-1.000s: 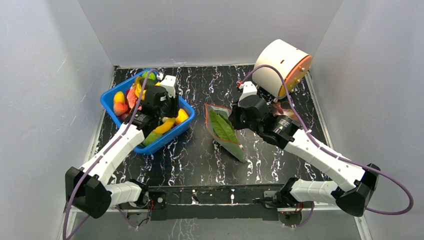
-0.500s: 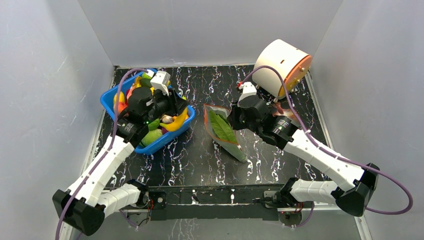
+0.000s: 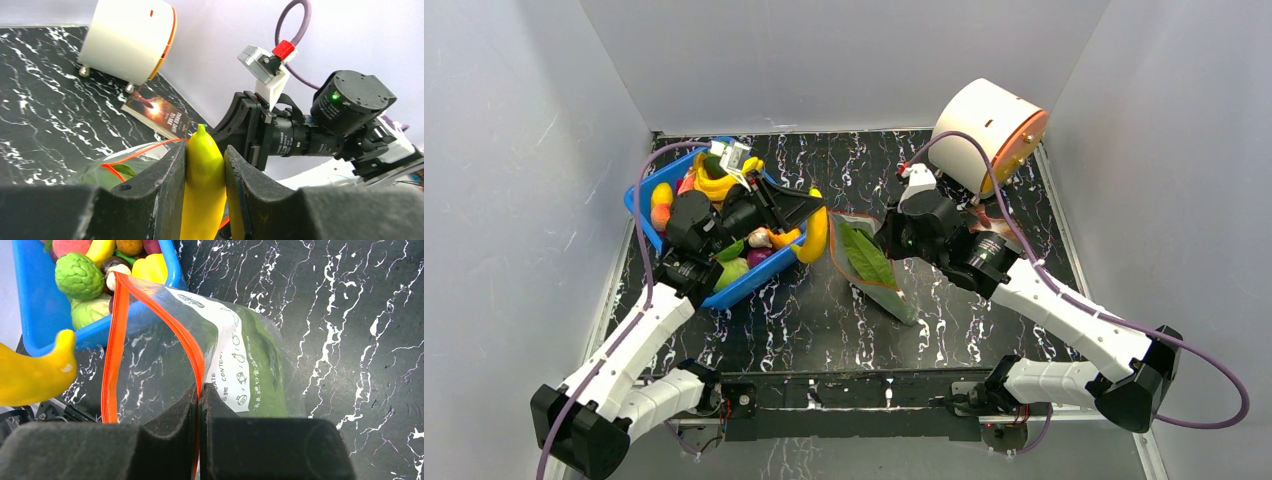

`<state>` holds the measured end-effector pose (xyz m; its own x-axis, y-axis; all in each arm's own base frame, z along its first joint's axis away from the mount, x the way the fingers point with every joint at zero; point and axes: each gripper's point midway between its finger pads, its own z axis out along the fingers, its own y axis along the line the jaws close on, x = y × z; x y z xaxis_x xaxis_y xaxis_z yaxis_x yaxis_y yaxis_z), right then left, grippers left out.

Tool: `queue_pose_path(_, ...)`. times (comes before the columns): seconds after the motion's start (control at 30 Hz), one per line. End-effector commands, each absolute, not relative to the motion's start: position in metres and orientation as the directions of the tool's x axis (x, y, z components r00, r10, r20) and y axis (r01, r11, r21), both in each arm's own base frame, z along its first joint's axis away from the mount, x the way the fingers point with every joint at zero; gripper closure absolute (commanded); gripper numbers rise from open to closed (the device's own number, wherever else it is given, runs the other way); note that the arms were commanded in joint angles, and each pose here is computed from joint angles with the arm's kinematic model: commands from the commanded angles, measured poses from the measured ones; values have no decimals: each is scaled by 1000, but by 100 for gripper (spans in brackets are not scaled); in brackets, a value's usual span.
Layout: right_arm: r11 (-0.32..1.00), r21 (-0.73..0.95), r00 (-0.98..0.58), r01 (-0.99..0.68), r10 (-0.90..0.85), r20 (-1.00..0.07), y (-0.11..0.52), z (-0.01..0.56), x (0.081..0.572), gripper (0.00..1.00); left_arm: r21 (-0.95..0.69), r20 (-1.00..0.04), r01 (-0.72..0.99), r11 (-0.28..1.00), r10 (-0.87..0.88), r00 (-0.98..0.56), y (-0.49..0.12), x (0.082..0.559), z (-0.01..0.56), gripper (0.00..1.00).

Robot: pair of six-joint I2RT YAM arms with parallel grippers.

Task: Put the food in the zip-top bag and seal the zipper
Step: Pick up the fake fruit from the bin, then place the fake fruit in the zipper food storage bag.

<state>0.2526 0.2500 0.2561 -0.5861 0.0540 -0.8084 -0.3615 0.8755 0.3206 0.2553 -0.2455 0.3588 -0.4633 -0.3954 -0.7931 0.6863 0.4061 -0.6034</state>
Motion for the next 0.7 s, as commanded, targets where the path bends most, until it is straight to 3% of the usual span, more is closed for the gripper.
queue_pose_path(0.0,848,369,-547,-380,116,-829,258,275,258,100,-605,-751,761,234,-486,-448,-253,236,394,82)
queue_pose_path(0.4,843,374,-555,-386,112,-824,261,273,257,100,-550,-736,830,91,-523,-431,-281,230,425,83)
queue_pose_path(0.67,835,383,-562,-395,110,-820,264,272,256,100,-541,-748,838,72,-496,-441,-304,235,397,84)
